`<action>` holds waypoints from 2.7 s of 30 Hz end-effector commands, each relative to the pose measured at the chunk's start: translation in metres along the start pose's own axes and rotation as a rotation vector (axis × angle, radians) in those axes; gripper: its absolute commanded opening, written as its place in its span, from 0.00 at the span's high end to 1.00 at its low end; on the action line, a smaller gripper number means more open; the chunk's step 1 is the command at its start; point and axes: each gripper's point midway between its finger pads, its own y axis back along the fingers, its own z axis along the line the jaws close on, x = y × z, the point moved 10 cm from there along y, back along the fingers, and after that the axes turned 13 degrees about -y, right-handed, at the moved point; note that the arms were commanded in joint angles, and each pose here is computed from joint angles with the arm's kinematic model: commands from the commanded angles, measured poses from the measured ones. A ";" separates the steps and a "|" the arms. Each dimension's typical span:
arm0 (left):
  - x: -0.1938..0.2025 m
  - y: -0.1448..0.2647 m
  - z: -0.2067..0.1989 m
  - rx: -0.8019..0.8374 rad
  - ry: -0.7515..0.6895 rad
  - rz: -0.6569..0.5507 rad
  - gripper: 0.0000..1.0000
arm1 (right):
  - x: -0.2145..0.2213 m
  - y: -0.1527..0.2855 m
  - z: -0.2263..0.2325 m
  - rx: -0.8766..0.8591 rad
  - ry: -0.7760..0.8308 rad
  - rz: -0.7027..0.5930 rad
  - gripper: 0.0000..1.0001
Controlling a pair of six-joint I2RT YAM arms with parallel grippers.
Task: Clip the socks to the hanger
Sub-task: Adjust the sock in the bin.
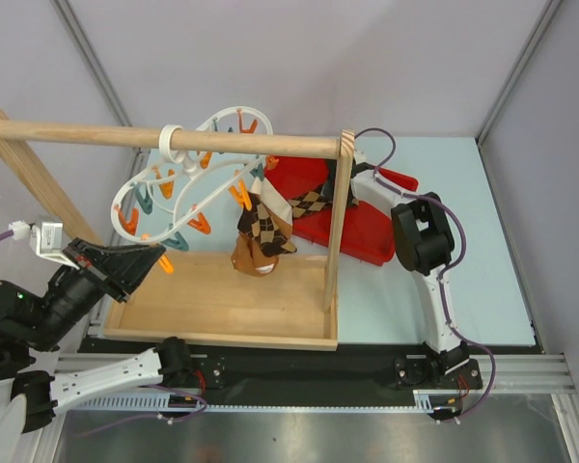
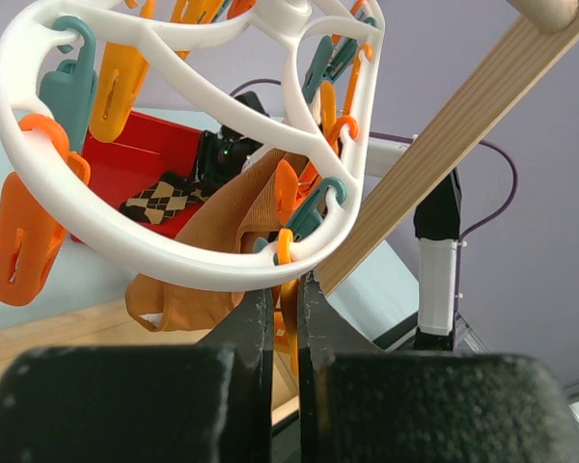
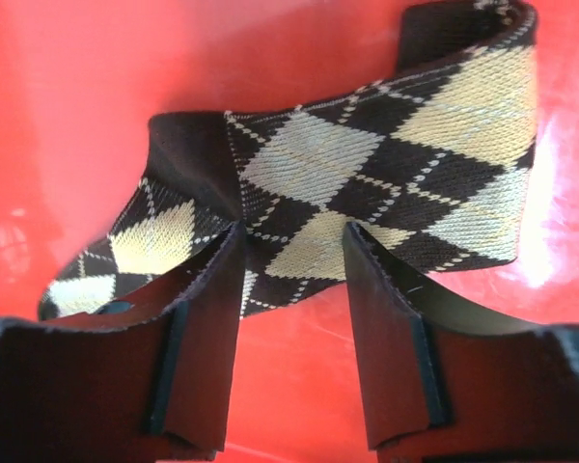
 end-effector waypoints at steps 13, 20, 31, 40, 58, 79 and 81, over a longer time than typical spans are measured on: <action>-0.001 -0.005 -0.008 0.052 0.019 -0.012 1.00 | -0.041 0.029 0.006 -0.043 0.257 -0.101 1.00; -0.002 -0.003 -0.007 0.060 0.028 -0.015 1.00 | -0.081 0.098 0.032 -0.044 0.711 -0.325 1.00; -0.003 -0.004 -0.008 0.065 0.032 -0.021 1.00 | -0.027 0.119 0.003 -0.004 1.078 -0.192 1.00; -0.005 -0.006 -0.011 0.074 0.028 -0.014 1.00 | 0.016 0.063 -0.057 0.108 0.851 0.167 0.73; -0.002 -0.011 -0.012 0.070 0.014 -0.007 1.00 | -0.049 0.092 -0.057 -0.065 0.063 0.075 0.41; -0.004 -0.006 -0.011 0.073 0.026 -0.010 1.00 | -0.028 0.019 -0.050 0.202 0.191 -0.070 0.91; -0.003 -0.008 -0.012 0.071 0.021 -0.003 1.00 | -0.037 0.032 -0.037 0.175 0.320 -0.151 1.00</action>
